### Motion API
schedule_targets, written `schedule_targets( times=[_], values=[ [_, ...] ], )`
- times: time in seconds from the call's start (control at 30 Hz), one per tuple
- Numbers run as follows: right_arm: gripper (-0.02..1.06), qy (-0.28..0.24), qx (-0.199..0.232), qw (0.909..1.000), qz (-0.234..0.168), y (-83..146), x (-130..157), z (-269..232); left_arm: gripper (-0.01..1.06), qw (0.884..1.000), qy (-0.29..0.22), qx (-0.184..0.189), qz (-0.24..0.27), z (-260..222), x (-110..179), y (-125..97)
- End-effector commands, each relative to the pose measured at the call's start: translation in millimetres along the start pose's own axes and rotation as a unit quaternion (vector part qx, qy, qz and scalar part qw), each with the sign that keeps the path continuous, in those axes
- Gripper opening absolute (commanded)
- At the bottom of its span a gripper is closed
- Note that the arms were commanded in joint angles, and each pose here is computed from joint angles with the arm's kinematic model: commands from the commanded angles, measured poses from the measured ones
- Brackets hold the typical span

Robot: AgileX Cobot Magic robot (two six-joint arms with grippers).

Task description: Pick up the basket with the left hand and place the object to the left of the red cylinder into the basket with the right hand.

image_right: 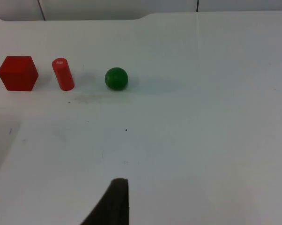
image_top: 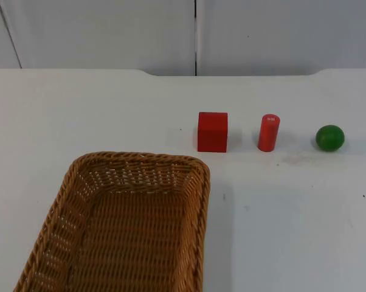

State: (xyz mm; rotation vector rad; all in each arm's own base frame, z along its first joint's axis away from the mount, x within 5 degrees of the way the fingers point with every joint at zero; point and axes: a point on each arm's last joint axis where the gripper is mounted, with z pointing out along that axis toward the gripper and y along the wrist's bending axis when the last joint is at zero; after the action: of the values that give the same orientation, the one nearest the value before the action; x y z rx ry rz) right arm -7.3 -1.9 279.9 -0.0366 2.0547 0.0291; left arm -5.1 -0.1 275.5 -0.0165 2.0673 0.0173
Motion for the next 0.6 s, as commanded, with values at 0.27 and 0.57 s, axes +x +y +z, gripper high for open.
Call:
schedule_targets(
  times=[0.27, 0.57],
  values=[
    [1.05, -0.005, 0.003, 1.0, -0.003, 0, 0, 0, 1.05, 1.0, 0.023, 0.007, -0.009, 11, -18, -1],
    [1.05, -0.005, 0.003, 1.0, -0.003, 0, 0, 0, 1.05, 0.998, 0.061, 0.01, -0.012, 33, -34, -2]
  ],
)
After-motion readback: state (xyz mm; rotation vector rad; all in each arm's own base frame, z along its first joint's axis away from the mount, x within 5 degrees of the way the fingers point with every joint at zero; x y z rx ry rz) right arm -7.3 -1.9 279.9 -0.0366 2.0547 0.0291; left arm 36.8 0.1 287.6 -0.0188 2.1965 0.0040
